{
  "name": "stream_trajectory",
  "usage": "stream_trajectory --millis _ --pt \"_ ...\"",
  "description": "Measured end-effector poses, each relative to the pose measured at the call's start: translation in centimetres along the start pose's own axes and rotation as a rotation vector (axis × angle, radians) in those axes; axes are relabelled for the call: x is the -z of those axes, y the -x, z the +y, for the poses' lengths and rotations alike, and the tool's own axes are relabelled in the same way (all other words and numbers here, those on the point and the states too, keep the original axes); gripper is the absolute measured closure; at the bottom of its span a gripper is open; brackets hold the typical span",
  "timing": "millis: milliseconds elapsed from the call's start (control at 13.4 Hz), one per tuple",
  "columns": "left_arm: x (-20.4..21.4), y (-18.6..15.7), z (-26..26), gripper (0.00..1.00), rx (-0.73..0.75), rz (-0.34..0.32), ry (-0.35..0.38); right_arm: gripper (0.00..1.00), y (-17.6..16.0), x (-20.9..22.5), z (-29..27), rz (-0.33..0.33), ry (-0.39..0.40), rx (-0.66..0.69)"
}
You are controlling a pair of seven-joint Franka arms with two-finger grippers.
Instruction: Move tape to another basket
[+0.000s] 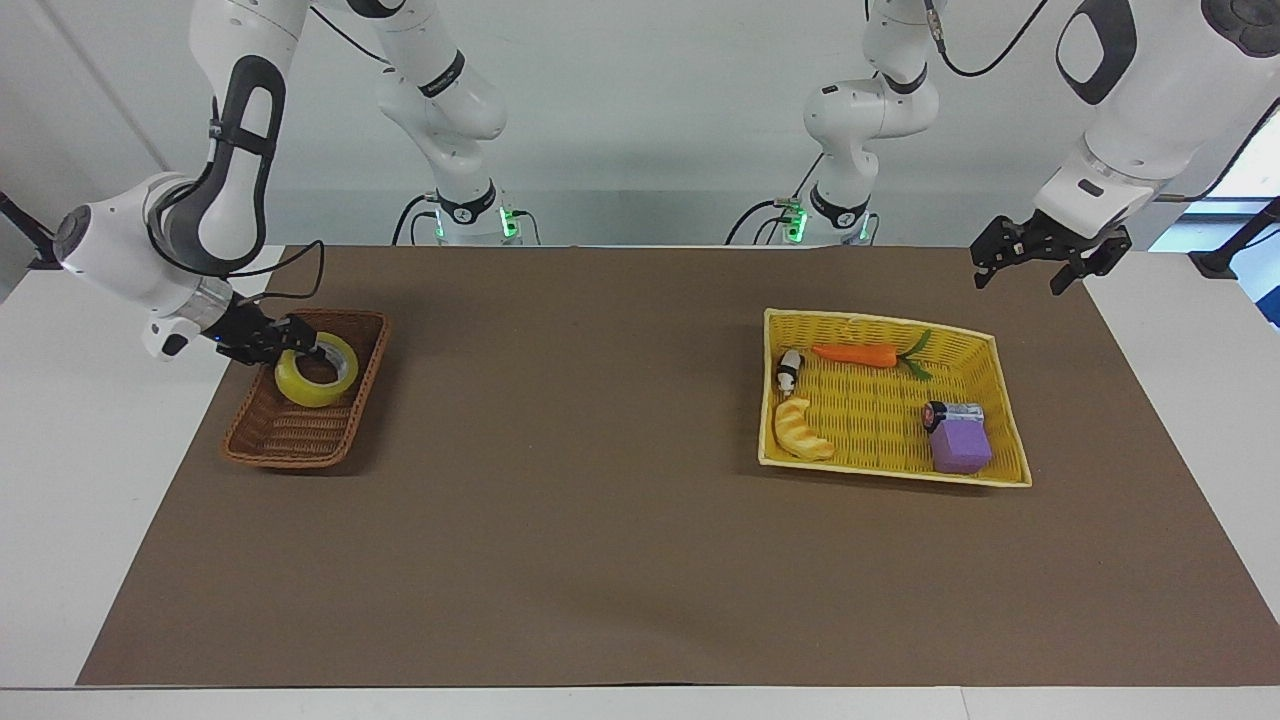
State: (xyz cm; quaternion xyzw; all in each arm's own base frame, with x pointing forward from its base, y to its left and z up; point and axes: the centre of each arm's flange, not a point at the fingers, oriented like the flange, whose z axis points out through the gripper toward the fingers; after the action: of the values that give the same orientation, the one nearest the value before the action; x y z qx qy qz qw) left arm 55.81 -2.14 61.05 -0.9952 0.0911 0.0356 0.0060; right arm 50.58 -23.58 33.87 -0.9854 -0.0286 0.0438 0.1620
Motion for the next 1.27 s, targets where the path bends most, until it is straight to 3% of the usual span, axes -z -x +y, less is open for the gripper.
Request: stream_trajectory --millis 75,523,822,1271 --pt "0.0 0.0 0.0 0.0 0.0 0.0 0.0 0.0 -0.4 0.4 0.0 0.012 0.008 0.005" --pt "0.0 0.0 0.0 0.0 0.0 0.0 0.0 0.0 -6.0 5.9 -6.0 0.105 0.072 0.077" --pt "0.0 0.0 0.0 0.0 0.0 0.0 0.0 0.0 -7.4 7.5 -13.6 0.074 0.137 0.018" --pt "0.0 0.0 0.0 0.0 0.0 0.0 0.0 0.0 -7.3 6.5 -26.1 0.011 0.236 -0.157"
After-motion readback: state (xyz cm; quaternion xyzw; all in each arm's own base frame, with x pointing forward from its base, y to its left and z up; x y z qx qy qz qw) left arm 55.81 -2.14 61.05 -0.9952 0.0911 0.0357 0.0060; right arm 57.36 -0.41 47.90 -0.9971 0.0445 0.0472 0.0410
